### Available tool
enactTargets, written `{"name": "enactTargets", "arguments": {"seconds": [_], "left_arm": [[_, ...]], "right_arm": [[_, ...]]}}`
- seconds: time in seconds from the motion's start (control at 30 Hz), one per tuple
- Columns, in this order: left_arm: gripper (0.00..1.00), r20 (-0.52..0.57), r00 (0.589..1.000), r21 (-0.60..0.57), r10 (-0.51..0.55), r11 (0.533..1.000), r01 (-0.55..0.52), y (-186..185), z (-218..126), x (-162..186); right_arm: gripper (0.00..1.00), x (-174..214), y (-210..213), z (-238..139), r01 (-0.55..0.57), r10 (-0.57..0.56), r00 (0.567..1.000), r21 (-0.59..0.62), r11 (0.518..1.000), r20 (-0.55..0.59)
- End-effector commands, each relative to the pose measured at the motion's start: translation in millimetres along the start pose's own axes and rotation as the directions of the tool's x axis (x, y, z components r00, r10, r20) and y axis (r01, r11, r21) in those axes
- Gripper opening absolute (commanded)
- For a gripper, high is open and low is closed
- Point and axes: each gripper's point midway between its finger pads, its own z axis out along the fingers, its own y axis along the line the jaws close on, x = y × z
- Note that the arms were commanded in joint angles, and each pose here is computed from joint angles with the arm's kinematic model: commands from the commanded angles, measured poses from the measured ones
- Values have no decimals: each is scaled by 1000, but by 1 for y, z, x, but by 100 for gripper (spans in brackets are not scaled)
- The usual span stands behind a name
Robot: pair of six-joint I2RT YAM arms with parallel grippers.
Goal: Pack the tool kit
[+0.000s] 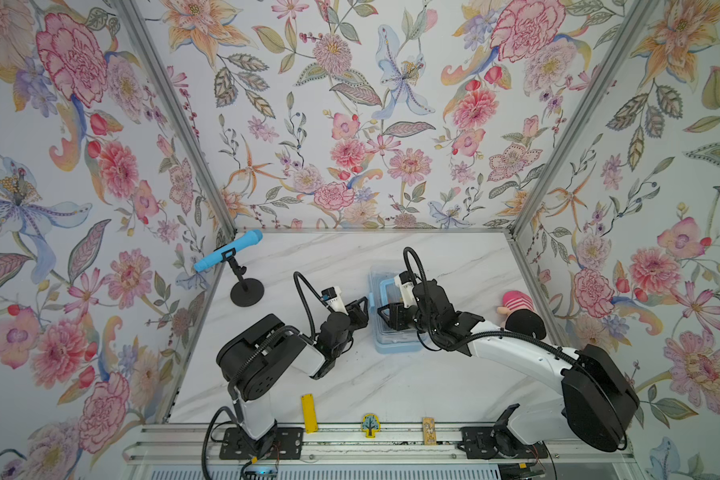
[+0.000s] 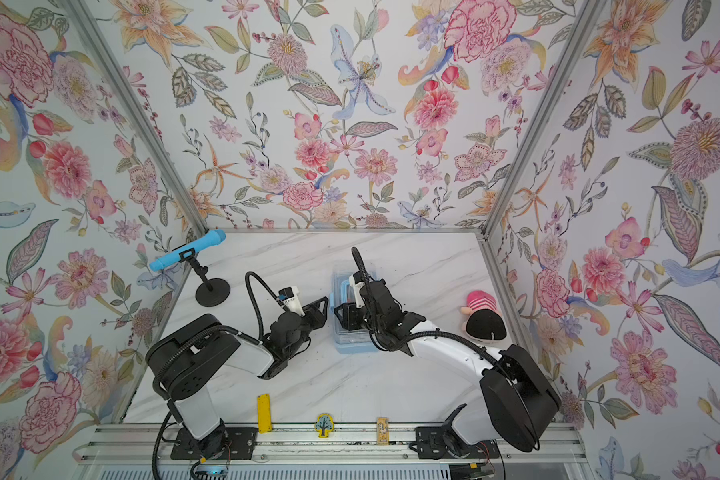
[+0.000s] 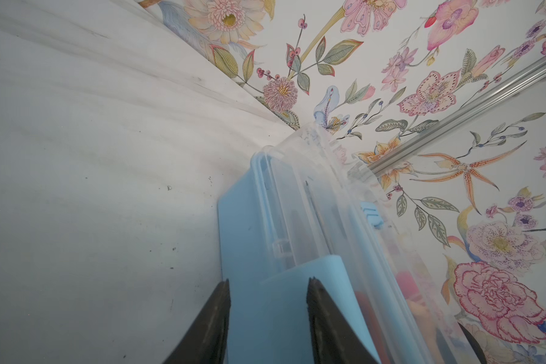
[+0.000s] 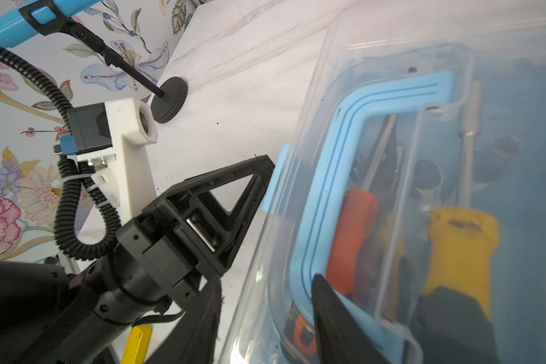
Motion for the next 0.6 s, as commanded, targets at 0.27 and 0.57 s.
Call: {"name": "enactTargets", "arguments": {"seconds": [0.27, 0.57], "left_arm": [[43, -71, 997, 112, -36, 993, 44, -19, -7, 17], [41, -88, 995, 137, -39, 989, 51, -26, -3, 23]], "right_arm": [[48, 38, -32, 8, -33, 47, 992, 115, 993, -119], [49, 43, -35, 10, -38, 53, 991, 116, 993, -127]]}}
